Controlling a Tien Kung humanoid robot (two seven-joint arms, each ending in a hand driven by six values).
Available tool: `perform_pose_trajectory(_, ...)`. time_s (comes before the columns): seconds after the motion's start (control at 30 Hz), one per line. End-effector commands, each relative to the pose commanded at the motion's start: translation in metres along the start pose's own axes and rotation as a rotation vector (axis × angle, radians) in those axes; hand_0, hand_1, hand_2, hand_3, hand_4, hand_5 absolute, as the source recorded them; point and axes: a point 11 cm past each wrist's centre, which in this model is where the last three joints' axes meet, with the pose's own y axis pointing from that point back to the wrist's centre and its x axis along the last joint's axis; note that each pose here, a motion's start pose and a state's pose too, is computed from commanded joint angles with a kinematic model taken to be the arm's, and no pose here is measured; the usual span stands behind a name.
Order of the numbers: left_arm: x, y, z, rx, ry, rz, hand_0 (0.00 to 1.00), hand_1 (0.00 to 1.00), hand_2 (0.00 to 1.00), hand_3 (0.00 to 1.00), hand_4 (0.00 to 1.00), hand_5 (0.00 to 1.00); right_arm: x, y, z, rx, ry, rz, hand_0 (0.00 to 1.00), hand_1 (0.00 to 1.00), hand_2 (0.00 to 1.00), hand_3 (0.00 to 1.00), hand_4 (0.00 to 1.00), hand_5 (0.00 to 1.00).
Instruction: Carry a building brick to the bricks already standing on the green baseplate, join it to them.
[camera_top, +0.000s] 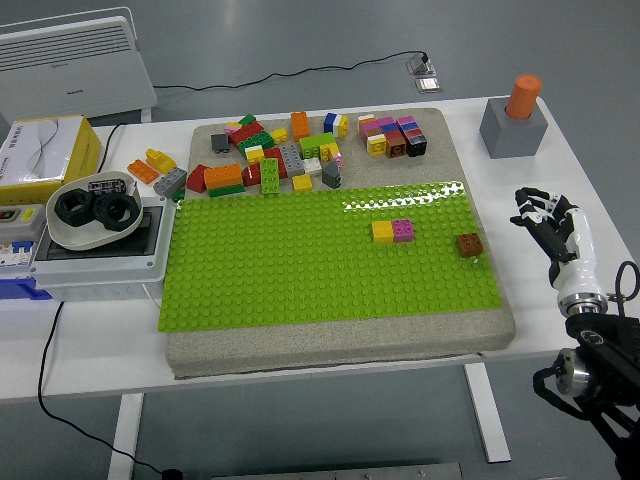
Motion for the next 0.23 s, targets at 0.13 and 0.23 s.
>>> perform_pose_trajectory(0.13, -0.008, 0.001, -0.002, -0.014, 0.003, -0.012, 0.706, 0.606, 0.607, 0.541, 0.604, 0.52, 0.001, 0.0, 0.0, 0.001, 0.002, 0.001, 0.57, 0.442, 0.602, 0.573, 0.729, 0.417)
perform_pose_trajectory(0.23, -0.017, 0.001, -0.014, -0.012, 0.01, -0.023, 0.706, 0.606, 0.607, 0.541, 0.604, 0.52, 0.003, 0.0, 0.0, 0.001, 0.002, 0.004, 0.57, 0.442, 0.602, 0.573, 0.729, 0.417)
